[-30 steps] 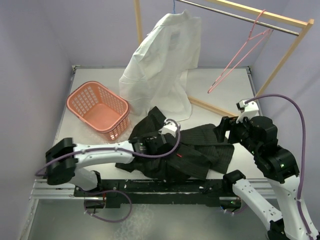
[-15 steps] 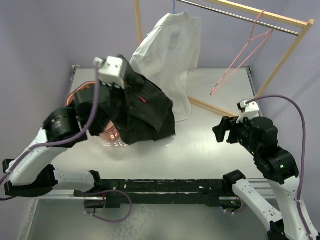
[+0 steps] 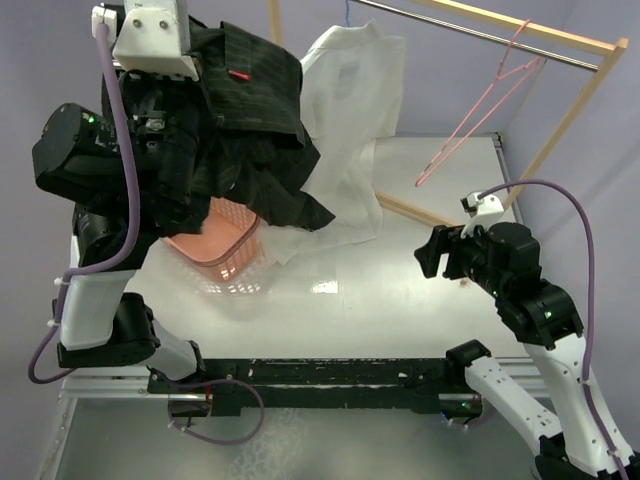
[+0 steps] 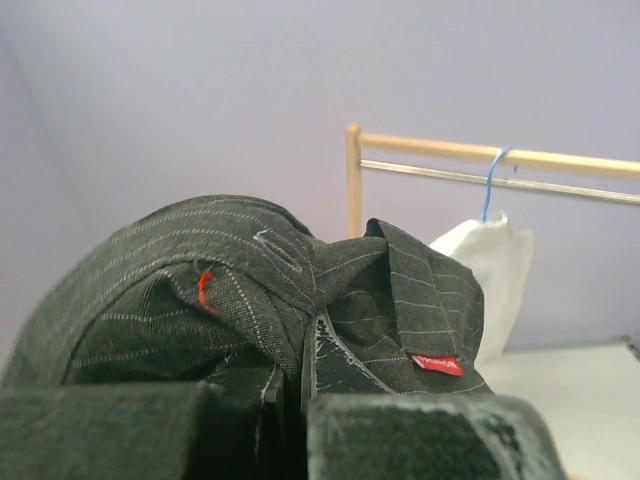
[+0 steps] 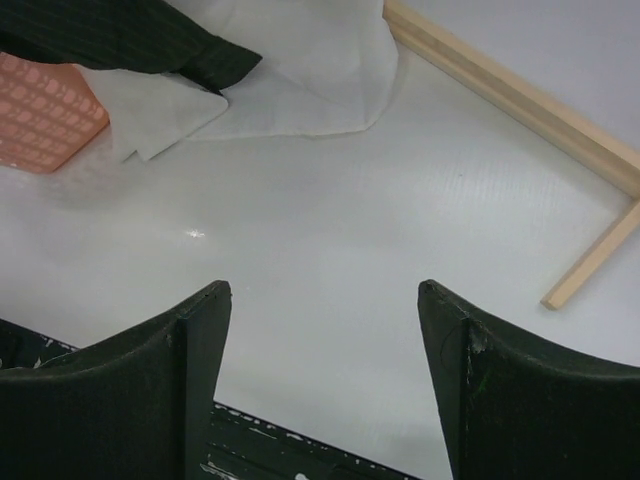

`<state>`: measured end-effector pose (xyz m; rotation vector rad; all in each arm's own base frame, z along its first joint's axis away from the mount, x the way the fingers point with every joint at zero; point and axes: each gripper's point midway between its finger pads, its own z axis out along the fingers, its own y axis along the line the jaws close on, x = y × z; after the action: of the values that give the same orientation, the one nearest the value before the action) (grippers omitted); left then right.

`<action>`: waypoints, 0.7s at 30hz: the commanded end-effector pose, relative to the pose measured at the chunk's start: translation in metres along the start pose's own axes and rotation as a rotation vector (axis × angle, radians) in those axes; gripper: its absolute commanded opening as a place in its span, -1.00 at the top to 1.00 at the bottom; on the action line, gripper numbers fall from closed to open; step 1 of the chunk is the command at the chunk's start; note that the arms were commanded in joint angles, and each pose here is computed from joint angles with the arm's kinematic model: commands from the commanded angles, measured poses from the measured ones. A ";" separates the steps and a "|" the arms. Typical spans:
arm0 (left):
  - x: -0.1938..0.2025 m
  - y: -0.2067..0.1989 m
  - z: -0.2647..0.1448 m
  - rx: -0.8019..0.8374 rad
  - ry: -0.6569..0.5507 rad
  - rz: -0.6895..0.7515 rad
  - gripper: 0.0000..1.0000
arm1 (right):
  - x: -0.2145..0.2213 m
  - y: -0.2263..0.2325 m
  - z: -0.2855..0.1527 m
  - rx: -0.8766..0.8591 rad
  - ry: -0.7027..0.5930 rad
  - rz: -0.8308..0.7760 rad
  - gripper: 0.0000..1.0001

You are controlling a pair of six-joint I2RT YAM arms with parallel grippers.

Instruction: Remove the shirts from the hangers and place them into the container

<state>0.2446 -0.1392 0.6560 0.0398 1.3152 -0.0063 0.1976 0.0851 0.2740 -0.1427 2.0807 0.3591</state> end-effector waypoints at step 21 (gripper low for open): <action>-0.009 0.055 -0.019 -0.199 -0.030 0.150 1.00 | -0.006 0.031 0.033 -0.159 0.010 0.045 -0.48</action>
<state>0.2101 -0.0475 0.6692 -0.1323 1.2747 0.2283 0.2145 0.1143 0.2603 -0.1861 2.1116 0.4893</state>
